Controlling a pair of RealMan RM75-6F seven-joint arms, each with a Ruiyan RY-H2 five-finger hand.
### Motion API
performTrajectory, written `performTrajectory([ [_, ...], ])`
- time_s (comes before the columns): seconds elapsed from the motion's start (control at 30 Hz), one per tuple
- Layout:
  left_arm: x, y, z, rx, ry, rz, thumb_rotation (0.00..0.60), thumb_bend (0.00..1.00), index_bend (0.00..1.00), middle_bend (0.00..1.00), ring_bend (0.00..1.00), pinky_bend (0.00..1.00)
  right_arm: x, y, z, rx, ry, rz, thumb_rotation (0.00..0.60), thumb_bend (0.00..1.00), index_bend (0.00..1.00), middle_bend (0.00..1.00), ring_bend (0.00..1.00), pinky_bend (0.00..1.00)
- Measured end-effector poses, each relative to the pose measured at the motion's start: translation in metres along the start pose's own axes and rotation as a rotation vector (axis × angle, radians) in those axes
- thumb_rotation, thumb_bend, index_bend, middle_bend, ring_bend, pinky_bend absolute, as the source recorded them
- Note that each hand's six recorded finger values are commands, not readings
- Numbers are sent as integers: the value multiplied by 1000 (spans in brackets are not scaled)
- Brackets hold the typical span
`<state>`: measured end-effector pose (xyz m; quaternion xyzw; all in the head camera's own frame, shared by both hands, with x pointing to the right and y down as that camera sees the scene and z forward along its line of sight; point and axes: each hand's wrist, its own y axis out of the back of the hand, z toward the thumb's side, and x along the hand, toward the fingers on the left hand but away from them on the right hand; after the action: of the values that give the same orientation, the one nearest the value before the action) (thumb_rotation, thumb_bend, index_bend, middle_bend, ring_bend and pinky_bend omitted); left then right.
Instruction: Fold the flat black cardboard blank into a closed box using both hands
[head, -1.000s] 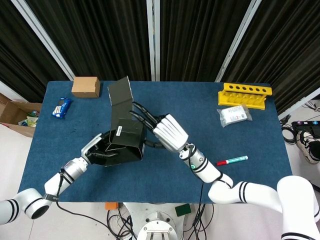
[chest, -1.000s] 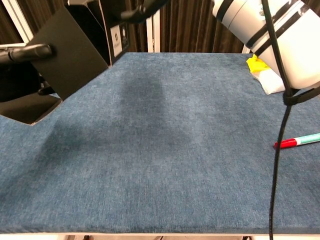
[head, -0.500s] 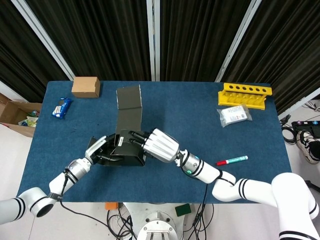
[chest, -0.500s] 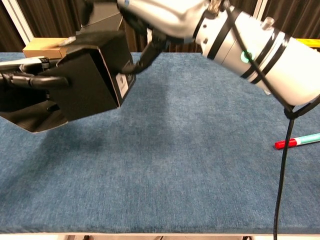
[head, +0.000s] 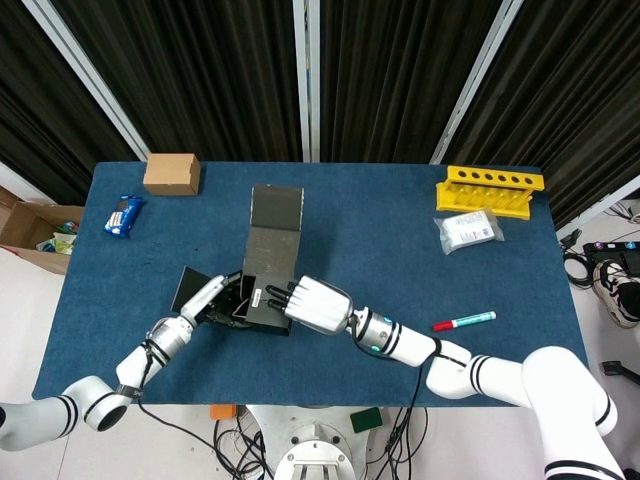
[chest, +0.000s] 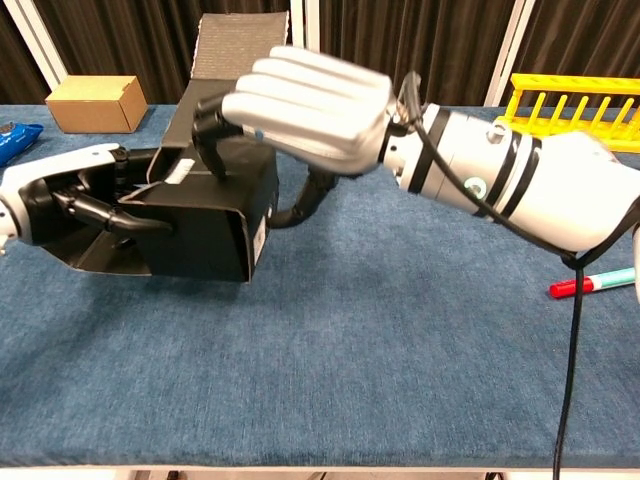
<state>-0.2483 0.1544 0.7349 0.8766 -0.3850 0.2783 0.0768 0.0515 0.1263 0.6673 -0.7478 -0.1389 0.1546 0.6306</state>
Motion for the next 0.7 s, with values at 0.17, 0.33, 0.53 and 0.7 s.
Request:
performTrajectory([
  [0.17, 6, -6, -16, 49, 27, 19, 565, 41, 257, 238, 545, 782, 3, -17, 4, 30, 20, 22, 600, 5, 492, 339, 737, 1000],
  [0.33, 8, -7, -24, 56, 57, 18, 563, 42, 251, 230, 545, 782, 4, -30, 5, 59, 27, 27, 600, 5, 479, 330, 737, 1000],
  [0.53, 9, -7, -26, 71, 69, -3, 556, 42, 232, 216, 545, 781, 0, -38, 4, 75, 30, 29, 600, 5, 468, 326, 737, 1000],
  [0.7, 9, -8, -28, 97, 74, -15, 519, 42, 217, 205, 545, 781, -8, -40, 4, 98, 46, 19, 600, 20, 467, 324, 737, 1000],
])
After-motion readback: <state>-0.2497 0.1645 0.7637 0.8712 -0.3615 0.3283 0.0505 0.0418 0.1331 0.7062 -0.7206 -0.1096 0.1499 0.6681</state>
